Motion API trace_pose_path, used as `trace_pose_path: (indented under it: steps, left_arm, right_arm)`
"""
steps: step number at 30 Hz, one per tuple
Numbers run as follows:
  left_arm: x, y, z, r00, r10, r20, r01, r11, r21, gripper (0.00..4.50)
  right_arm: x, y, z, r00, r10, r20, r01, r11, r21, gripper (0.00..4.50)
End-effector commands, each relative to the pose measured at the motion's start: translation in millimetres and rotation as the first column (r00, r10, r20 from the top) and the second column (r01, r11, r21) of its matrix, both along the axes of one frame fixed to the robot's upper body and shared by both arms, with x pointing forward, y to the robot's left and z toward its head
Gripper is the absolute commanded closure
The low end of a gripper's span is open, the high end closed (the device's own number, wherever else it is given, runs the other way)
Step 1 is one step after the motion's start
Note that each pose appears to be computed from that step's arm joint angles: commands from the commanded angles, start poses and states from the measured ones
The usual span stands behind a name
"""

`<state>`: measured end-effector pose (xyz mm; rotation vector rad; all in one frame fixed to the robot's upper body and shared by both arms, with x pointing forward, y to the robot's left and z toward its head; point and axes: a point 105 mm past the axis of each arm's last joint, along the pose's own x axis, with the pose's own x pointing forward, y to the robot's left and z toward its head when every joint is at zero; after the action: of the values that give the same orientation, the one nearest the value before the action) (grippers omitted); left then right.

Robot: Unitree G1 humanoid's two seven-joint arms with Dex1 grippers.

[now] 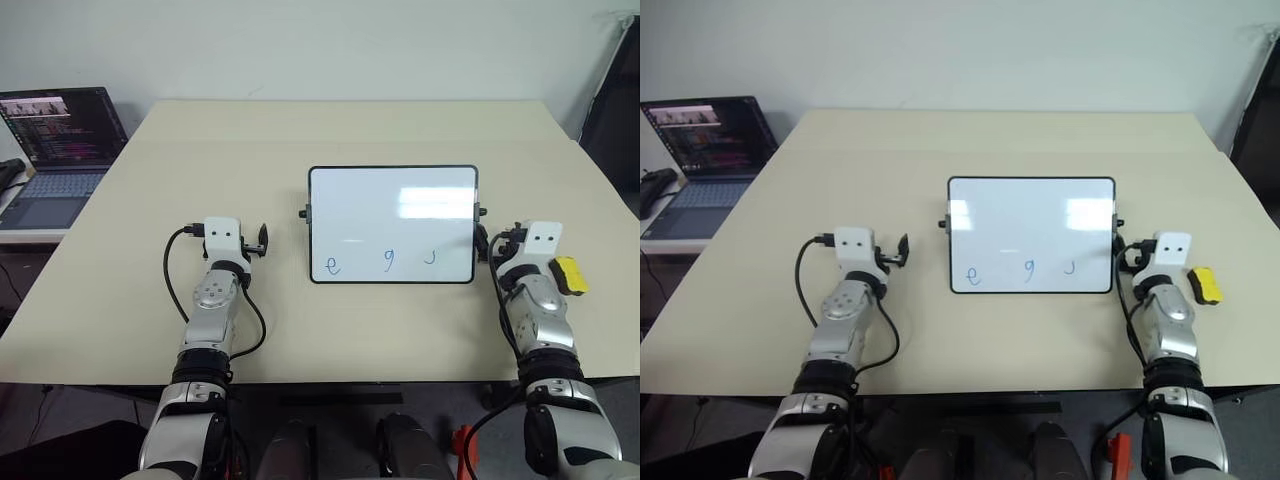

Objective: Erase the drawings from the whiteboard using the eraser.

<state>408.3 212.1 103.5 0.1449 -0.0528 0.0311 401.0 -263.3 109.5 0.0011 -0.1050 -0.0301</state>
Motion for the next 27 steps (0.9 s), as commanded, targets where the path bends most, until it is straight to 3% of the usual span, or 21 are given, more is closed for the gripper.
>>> trace_pose_path:
  steps: [1, 8, 12, 16, 19, 23, 26, 27]
  left_arm:
    - [6.1, 3.4, 17.3, 0.998, 0.005, 0.055, -0.008, 0.999, 0.038, 0.0]
    - [12.1, 3.7, 26.7, 0.997, -0.033, 0.076, 0.033, 0.999, 0.005, 0.0]
    - [9.2, -4.1, 30.9, 0.988, -0.129, 0.091, 0.13, 0.991, -0.015, 0.0]
    - [-0.2, -22.3, 13.1, 0.955, -0.295, 0.004, 0.295, 0.955, 0.01, 0.0]
    - [-5.9, -22.2, 25.6, 0.931, -0.364, 0.027, 0.365, 0.93, -0.052, 0.0]
    - [-13.2, -8.4, 31.7, 0.911, -0.412, -0.022, 0.412, 0.907, 0.091, 0.0]
    - [-18.4, 8.1, 49.9, 0.897, -0.441, -0.014, 0.44, 0.89, 0.118, 0.0]
    - [-26.8, 6.9, 61.9, 0.854, -0.52, -0.021, 0.518, 0.846, 0.129, 0.0]
  right_arm:
    - [3.8, 2.5, 12.0, 0.998, 0.018, 0.053, -0.018, 1.0, -0.005, 0.05]
    - [-0.2, -4.0, 9.0, 0.997, -0.031, 0.075, 0.029, 0.999, 0.026, 0.05]
    - [-6.5, -15.2, 10.7, 0.996, -0.048, 0.081, 0.048, 0.999, 0.01, 0.05]
    - [-14.9, -30.8, 9.3, 0.996, -0.06, 0.065, 0.061, 0.998, -0.006, 0.05]
    - [-17.7, -32.8, 16.2, 0.997, -0.027, 0.067, 0.03, 0.999, -0.041, 0.05]
    - [-19.1, -43.2, 22.4, 0.998, -0.034, 0.05, 0.038, 0.996, -0.077, 0.05]
    - [-20.6, -48.3, 36.7, 0.997, -0.035, 0.071, 0.04, 0.996, -0.075, 0.05]
    - [-23.0, -52.8, 45.1, 0.996, -0.028, 0.084, 0.034, 0.997, -0.072, 0.05]
